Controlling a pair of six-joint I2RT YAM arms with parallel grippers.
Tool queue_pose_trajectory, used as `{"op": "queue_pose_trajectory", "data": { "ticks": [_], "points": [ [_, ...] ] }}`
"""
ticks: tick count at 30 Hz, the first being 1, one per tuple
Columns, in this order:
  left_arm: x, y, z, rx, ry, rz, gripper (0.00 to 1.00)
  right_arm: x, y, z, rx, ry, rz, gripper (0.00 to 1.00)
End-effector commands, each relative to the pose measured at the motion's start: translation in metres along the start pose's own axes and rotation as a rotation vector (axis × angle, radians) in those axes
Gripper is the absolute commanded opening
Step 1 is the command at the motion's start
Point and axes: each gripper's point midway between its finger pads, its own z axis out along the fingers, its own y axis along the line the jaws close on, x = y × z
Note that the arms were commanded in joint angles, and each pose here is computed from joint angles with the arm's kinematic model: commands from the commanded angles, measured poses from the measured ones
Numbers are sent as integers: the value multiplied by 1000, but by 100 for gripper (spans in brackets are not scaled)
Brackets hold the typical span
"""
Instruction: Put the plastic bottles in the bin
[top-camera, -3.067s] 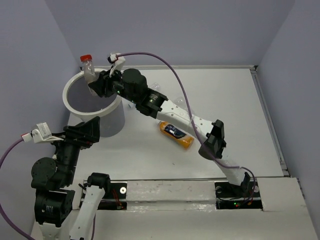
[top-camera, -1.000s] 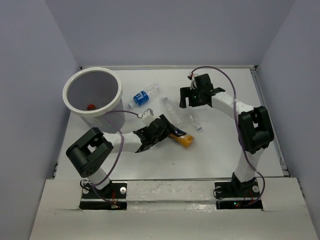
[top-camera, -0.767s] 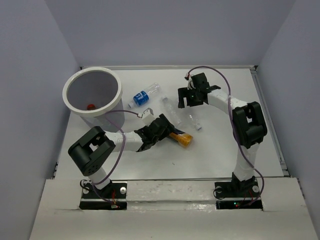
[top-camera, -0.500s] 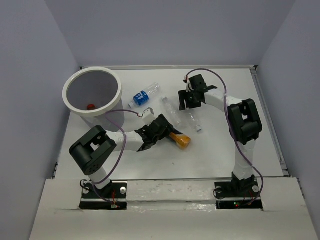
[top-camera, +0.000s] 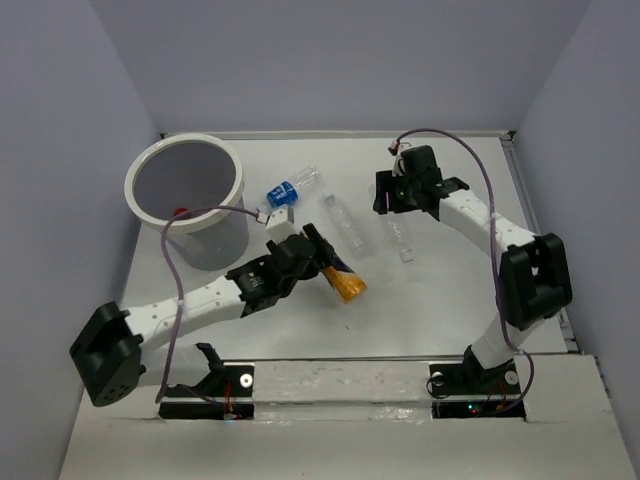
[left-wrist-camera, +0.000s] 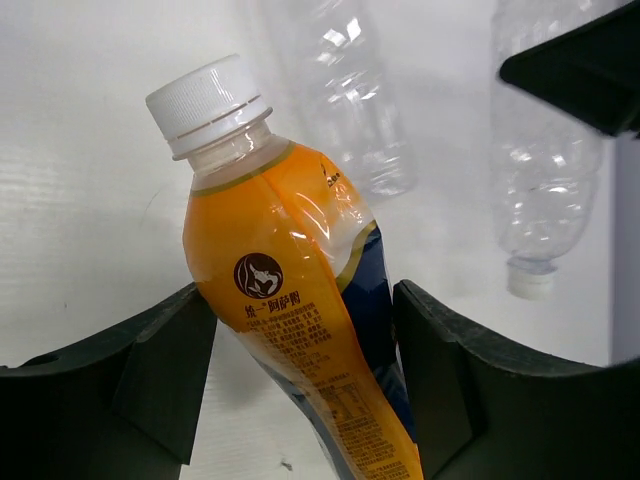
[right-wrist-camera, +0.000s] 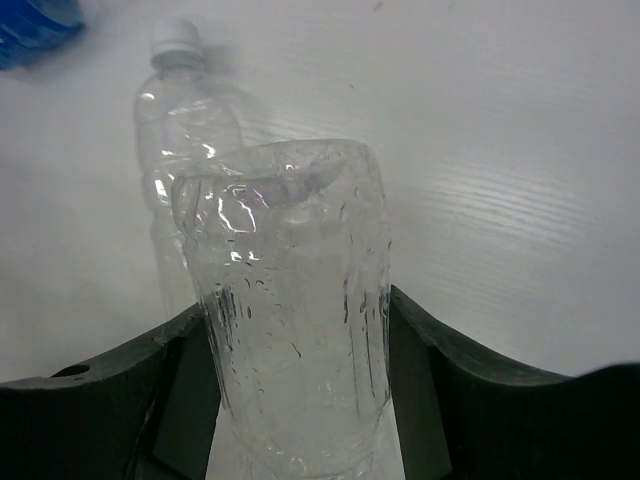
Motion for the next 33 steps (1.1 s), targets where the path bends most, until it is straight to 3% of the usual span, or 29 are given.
{"op": "queue_pose_trajectory", "data": {
  "ticks": [1,6,11,14,17,22,27,28,30,31,33],
  "points": [
    [-109,-44,-75,101,-261,8,57,-49,13,-57,-43,-238,30,53],
    [-228,-67,-178,116,-529,17,57,-51,53,-109,-157,-357,15,52],
    [-321,-25,-256,-173,-840,23,57,-48,98,-135,-258,-415,-23,52],
    [-347,2,-276,-362,-932,52,57,-46,129,-144,-315,-429,-56,52],
    [-363,33,-282,-565,-985,71,60,-49,159,-155,-383,-450,-73,52],
    [-381,74,-256,-799,-989,138,61,-53,195,-175,-477,-481,-104,52],
    [-386,110,-210,-816,-920,125,65,-71,231,-196,-587,-548,-101,52],
    [-385,111,-204,-803,-909,131,75,-73,245,-203,-620,-562,-110,52],
    [-381,113,-200,-785,-912,123,82,-87,260,-207,-642,-584,-112,52],
    [-381,112,-200,-767,-915,110,90,-99,270,-216,-672,-626,-112,52],
    [-382,103,-201,-700,-905,101,95,-117,281,-221,-690,-664,-116,51]
  ]
}}
